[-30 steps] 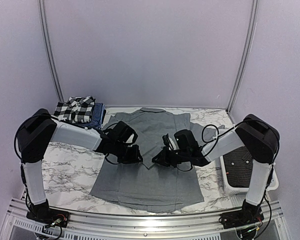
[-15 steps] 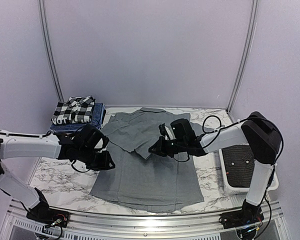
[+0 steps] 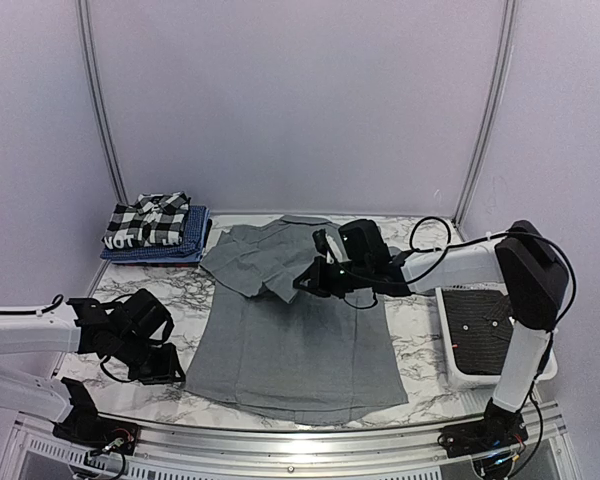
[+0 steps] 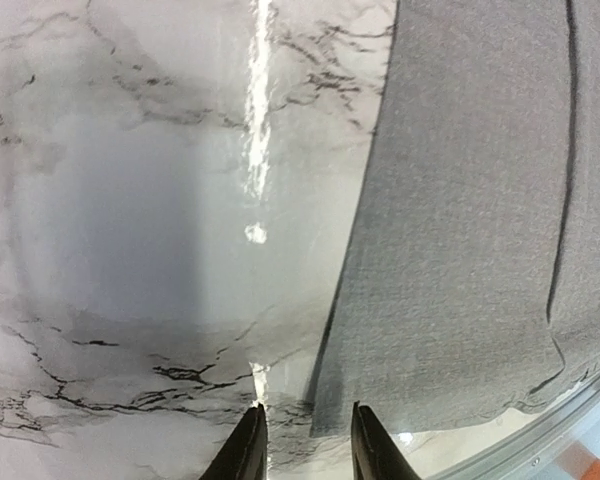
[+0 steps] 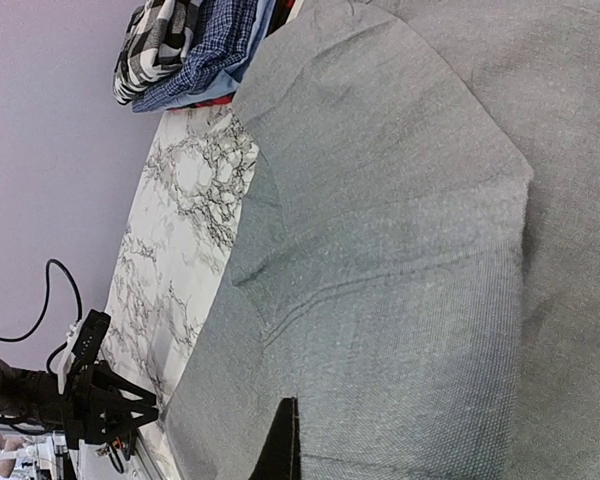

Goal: Fold and stack the long sleeve shirts
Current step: Pick up the sleeve from the center of the board, then pick up the flattened shirt from the center of the board.

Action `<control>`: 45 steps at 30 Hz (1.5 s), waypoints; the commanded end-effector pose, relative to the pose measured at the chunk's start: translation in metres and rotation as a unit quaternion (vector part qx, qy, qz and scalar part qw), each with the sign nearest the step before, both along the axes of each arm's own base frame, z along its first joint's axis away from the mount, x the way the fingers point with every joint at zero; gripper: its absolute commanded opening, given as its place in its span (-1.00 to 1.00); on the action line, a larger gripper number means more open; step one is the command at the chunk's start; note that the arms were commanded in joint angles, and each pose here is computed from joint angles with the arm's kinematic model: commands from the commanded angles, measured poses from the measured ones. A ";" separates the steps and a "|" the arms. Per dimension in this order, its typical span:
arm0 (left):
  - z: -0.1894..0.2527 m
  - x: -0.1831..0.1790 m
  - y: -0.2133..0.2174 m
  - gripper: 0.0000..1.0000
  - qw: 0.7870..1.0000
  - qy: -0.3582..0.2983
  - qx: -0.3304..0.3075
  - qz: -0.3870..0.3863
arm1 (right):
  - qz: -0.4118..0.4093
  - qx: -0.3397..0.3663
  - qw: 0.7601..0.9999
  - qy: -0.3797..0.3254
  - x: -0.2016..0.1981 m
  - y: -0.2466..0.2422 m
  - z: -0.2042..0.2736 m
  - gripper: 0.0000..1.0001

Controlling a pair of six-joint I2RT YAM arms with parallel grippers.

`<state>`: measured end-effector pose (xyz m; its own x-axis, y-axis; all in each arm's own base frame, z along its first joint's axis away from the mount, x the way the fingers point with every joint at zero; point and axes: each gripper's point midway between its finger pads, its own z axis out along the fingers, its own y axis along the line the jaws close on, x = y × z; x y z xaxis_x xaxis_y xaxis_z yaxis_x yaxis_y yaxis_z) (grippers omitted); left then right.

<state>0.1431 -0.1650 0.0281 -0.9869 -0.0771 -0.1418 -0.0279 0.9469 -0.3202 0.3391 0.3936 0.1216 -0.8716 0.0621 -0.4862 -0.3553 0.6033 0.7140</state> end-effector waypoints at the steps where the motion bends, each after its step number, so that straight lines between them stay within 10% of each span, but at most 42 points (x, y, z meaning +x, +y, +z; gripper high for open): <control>1: -0.006 -0.012 0.011 -0.41 1.000 0.022 0.017 0.008 | -0.004 0.010 0.999 -0.034 0.010 -0.002 0.032 -1.00; 30: -0.010 -0.010 -0.013 -0.84 0.999 0.031 -0.021 0.006 | -0.002 0.010 0.998 -0.066 0.025 0.003 0.062 -1.00; 45: 0.058 0.019 -0.053 -1.00 0.991 -0.058 -0.084 -0.085 | -0.011 -0.092 0.970 -0.225 0.114 -0.028 0.167 -1.00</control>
